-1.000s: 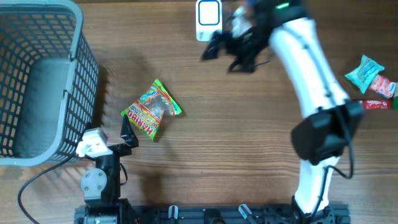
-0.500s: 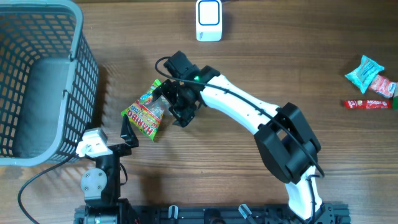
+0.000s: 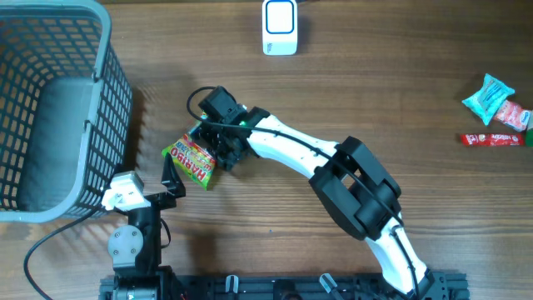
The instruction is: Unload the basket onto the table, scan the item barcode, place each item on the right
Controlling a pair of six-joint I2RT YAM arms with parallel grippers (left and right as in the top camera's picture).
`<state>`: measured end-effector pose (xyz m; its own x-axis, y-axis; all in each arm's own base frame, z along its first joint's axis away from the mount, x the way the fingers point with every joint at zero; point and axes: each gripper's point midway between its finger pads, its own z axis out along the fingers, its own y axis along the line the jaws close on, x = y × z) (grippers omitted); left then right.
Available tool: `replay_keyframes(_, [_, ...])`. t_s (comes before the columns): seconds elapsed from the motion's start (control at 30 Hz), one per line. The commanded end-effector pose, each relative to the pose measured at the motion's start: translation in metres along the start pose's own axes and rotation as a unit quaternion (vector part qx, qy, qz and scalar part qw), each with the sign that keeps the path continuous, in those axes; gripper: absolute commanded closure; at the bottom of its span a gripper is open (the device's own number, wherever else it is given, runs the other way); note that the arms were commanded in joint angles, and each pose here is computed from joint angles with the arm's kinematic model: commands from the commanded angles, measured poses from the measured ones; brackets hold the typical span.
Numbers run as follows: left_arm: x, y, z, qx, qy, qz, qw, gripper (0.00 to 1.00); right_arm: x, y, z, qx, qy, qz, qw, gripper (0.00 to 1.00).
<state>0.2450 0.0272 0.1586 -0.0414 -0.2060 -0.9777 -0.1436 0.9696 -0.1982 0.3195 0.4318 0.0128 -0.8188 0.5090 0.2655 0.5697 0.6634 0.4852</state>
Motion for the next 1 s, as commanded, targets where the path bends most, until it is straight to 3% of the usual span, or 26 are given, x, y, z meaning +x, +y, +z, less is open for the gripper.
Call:
replay_keyframes(0.0, [-0.001, 0.002, 0.000, -0.005, -0.003, -0.001, 1.000, 0.00, -0.025, -0.040, 0.024, 0.060, -0.041, -0.012, 0.997, 0.78])
replay_keyframes(0.07, [-0.001, 0.002, 0.000, -0.005, -0.003, -0.001, 1.000, 0.00, -0.024, -0.033, 0.015, 0.050, -0.018, -0.027, 0.998, 0.96])
replay_keyframes(0.23, [-0.001, 0.002, 0.000, -0.005, -0.003, -0.001, 1.000, 0.00, -0.004, -0.037, -0.056, 0.057, 0.139, 0.050, 0.987, 0.96])
replay_keyframes(0.37, [-0.001, 0.002, 0.000, -0.005, -0.003, -0.001, 1.000, 0.00, 0.019, -0.028, -0.130, 0.014, 0.328, 0.120, 0.937, 0.96])
replay_keyframes(0.5, [-0.001, 0.002, 0.000, -0.005, -0.003, -0.001, 1.000, 0.00, 0.019, -0.023, -0.175, -0.005, 0.428, 0.224, 0.876, 0.96])
replay_keyframes(0.57, [-0.001, 0.002, 0.000, -0.005, -0.003, -0.001, 1.000, 0.00, -0.002, -0.016, -0.181, -0.020, 0.426, 0.261, 0.866, 0.96])
replay_keyframes(0.67, [-0.001, 0.002, 0.000, -0.005, -0.003, -0.001, 1.000, 0.00, -0.033, -0.026, -0.173, 0.011, 0.363, 0.343, 0.866, 0.95])
replay_keyframes(0.77, [-0.001, 0.002, 0.000, -0.005, -0.003, -0.001, 1.000, 0.00, -0.042, -0.032, -0.168, 0.046, 0.334, 0.420, 0.842, 0.95])
replay_keyframes(0.83, [-0.001, 0.002, 0.000, -0.005, -0.003, -0.001, 1.000, 0.00, -0.044, -0.030, -0.168, 0.045, 0.332, 0.426, 0.840, 0.95])
replay_keyframes(0.9, [-0.001, 0.002, 0.000, -0.005, -0.003, -0.001, 1.000, 0.00, -0.050, -0.034, -0.162, 0.036, 0.309, 0.395, 0.864, 0.95])
replay_keyframes(0.97, [-0.001, 0.002, 0.000, -0.005, -0.003, -0.001, 1.000, 0.00, -0.070, -0.053, -0.146, 0.028, 0.227, 0.268, 0.936, 0.96])
